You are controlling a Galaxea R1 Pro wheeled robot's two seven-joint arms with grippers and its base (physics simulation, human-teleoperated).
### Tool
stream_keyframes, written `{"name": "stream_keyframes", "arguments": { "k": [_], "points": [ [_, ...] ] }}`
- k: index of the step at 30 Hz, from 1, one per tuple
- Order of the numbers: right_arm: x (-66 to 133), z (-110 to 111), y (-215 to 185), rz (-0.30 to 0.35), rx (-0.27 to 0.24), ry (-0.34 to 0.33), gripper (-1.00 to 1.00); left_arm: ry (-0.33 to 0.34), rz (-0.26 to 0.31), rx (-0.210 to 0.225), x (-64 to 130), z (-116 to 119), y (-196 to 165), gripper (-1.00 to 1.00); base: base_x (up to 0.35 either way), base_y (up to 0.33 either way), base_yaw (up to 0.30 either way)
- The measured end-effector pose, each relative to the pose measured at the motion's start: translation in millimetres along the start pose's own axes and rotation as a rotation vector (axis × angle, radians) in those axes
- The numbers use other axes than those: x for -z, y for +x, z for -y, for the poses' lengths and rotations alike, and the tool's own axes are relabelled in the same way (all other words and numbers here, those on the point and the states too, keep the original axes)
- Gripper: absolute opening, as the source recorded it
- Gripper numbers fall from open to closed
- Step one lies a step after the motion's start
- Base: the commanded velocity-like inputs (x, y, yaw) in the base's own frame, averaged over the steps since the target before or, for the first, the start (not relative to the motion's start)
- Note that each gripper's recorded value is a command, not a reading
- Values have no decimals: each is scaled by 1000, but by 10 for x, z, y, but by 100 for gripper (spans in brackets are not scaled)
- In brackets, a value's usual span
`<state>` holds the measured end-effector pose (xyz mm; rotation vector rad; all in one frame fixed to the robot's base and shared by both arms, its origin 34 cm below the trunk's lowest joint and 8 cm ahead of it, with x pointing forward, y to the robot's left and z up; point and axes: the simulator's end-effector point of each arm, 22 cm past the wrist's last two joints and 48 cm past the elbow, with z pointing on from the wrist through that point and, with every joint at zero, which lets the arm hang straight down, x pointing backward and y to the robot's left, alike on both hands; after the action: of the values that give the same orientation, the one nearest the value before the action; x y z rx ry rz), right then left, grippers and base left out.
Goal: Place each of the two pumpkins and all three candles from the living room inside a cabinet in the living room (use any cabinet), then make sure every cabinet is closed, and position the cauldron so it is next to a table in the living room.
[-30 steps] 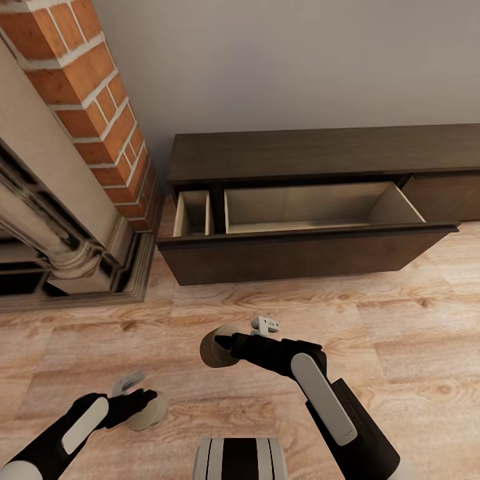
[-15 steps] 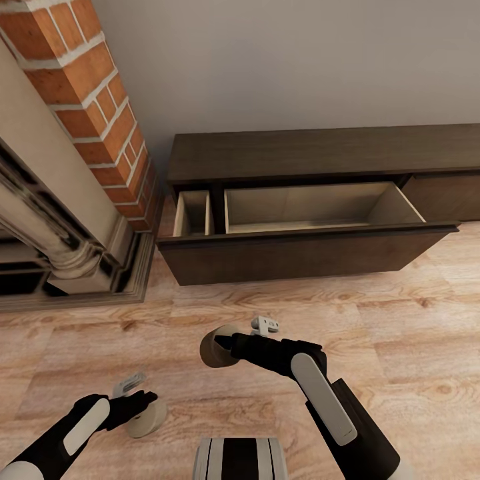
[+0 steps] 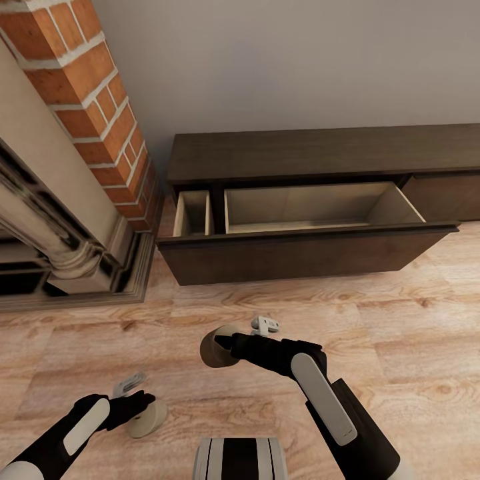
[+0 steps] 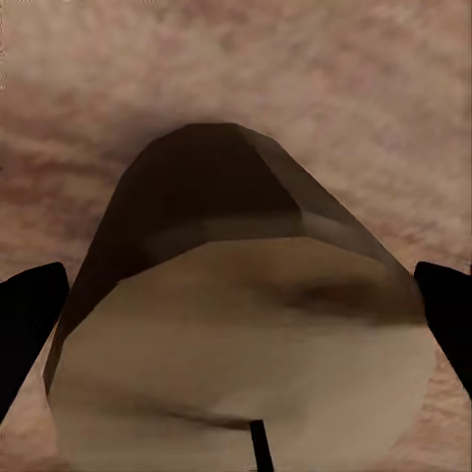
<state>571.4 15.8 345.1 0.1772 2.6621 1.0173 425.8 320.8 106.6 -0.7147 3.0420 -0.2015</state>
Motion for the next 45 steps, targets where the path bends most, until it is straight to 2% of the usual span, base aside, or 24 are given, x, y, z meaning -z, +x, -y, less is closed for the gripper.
{"name": "stream_keyframes", "arguments": {
  "k": [32, 45],
  "points": [
    [7, 44, 2, -1, 3, 8, -100, 2, 1, 4, 0, 5, -4, -100, 0, 0, 0],
    [140, -64, -92, 27, 30, 13, -100, 15, 45, -5, 181, 82, -176, -100, 0, 0, 0]
  ]
}}
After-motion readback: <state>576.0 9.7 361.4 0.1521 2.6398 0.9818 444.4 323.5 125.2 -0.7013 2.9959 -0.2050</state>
